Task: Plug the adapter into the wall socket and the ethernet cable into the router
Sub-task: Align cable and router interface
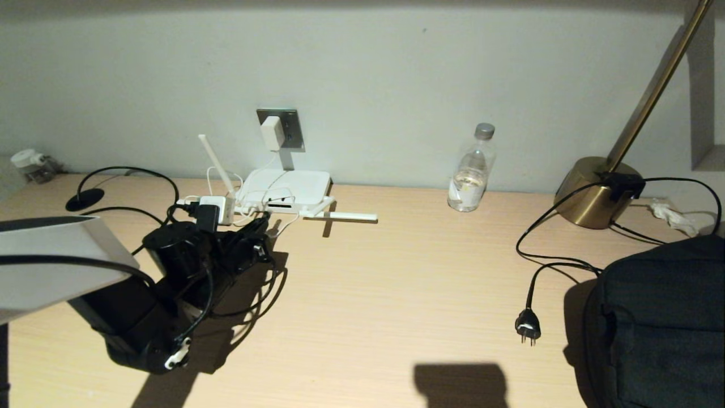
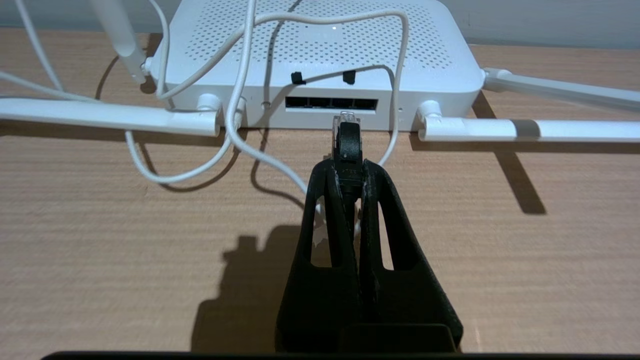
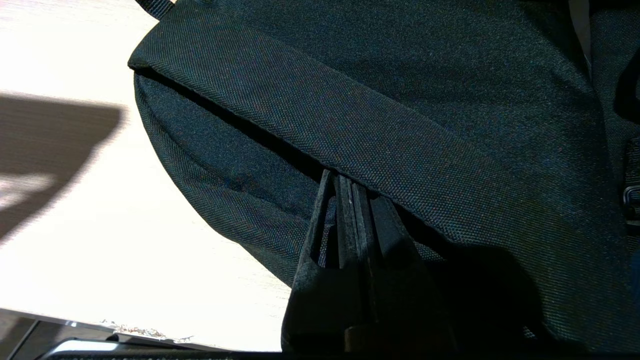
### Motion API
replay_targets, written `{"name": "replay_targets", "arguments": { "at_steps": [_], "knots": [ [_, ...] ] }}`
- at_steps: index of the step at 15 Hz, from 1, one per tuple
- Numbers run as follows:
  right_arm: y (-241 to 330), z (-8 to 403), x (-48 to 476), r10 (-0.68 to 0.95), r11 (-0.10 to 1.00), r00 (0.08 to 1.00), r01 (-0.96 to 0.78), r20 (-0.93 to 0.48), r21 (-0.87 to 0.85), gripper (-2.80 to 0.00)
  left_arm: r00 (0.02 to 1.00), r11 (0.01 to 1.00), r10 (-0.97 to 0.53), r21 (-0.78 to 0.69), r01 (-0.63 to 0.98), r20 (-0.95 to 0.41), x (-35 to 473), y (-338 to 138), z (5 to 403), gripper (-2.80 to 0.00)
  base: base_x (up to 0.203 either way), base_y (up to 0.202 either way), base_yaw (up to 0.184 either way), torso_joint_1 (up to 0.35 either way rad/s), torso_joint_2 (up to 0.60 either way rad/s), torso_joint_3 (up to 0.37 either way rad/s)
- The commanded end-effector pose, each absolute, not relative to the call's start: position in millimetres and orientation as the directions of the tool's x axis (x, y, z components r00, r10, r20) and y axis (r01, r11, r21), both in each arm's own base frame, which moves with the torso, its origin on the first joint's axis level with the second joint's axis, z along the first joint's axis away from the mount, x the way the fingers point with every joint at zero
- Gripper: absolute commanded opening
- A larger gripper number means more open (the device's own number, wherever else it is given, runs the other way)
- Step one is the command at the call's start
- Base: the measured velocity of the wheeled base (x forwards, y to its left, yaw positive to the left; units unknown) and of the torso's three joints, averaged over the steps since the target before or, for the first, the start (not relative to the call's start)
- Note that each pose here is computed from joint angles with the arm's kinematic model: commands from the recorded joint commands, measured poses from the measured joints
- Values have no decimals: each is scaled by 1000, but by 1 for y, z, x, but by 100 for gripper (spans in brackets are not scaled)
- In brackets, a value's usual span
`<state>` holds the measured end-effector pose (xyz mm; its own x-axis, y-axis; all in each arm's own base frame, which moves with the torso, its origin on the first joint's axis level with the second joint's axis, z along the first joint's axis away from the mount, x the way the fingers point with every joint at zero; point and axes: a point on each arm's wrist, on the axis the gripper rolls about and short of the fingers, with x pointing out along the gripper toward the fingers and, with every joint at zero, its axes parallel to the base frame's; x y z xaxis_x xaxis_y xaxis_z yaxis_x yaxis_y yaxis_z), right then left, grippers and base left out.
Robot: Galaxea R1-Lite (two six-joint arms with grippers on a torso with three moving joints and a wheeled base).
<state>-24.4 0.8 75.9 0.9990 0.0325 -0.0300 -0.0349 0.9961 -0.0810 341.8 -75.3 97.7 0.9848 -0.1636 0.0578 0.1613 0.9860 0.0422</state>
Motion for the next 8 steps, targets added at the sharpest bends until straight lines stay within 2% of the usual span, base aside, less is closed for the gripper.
{"name": "replay_targets", "arguments": {
  "at_steps": [1, 8],
  "knots": [
    [1, 76, -24, 34, 996, 999, -36, -33, -82, -280, 985, 987, -160, 43, 158, 58, 352, -77, 90, -280, 0, 0, 0, 0, 0, 0],
    [1, 76, -24, 34, 996, 999, -36, -33, -82, -280, 983, 987, -159, 39, 156, 95, 368, -81, 90, -280, 0, 0, 0, 0, 0, 0]
  ]
}}
